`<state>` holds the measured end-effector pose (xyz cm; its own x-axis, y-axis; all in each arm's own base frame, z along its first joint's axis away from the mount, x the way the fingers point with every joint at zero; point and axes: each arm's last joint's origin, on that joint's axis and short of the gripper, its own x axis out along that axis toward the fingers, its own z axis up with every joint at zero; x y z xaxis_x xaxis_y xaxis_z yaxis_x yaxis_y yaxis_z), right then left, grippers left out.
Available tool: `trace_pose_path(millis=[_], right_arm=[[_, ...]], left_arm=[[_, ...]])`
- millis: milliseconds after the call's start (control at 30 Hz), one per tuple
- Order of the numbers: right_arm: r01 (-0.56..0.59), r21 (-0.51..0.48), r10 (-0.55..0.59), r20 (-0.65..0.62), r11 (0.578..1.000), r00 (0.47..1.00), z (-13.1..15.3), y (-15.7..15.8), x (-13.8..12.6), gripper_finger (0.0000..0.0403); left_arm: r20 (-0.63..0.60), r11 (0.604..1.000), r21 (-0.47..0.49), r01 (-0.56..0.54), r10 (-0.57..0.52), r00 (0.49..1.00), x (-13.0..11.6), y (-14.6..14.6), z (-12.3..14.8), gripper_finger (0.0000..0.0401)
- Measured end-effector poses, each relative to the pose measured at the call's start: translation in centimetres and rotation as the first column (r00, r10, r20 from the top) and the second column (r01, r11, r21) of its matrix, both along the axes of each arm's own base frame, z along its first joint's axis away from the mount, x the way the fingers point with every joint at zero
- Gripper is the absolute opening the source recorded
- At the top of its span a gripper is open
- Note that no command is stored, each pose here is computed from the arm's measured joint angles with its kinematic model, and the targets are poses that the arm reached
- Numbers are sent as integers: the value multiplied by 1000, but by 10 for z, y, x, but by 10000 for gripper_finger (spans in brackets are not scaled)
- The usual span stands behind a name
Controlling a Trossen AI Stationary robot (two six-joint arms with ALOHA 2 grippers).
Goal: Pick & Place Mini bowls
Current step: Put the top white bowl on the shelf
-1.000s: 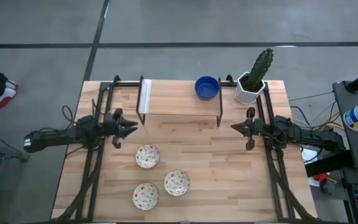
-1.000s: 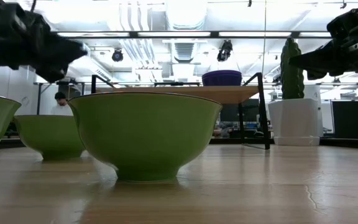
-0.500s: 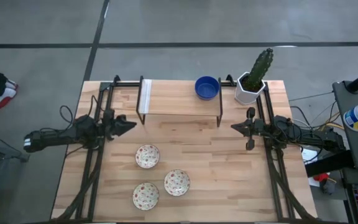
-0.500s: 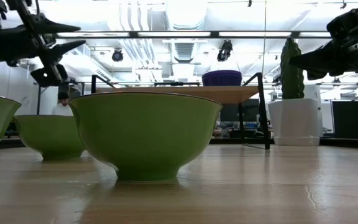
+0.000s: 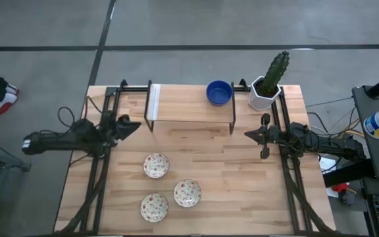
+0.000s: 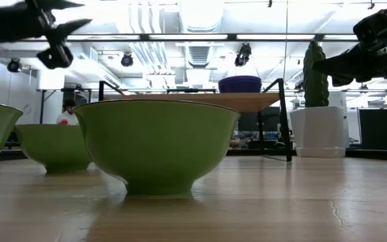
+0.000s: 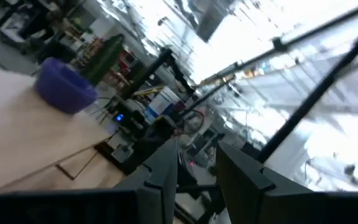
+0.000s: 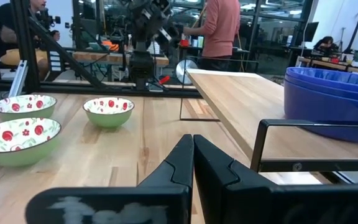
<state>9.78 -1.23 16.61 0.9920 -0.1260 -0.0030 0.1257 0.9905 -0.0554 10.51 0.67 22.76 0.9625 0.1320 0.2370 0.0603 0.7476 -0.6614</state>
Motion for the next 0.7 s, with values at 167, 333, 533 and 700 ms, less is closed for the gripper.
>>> trace_pose_path(millis=[167,333,533,700], right_arm=[[0,1,0,0,1000,1000,0,0,0,8],[0,-4,0,0,1000,1000,0,0,0,8],[0,-4,0,0,1000,1000,0,0,0,8],[0,1,0,0,1000,1000,0,0,0,8]], left_arm=[[-140,995,94,35,-22,990,20,-8,11,106],[-361,981,144,130,-70,930,44,-20,19,106],[-630,978,130,164,-46,775,69,-37,27,106],[-764,978,108,181,-35,644,85,-53,46,106]])
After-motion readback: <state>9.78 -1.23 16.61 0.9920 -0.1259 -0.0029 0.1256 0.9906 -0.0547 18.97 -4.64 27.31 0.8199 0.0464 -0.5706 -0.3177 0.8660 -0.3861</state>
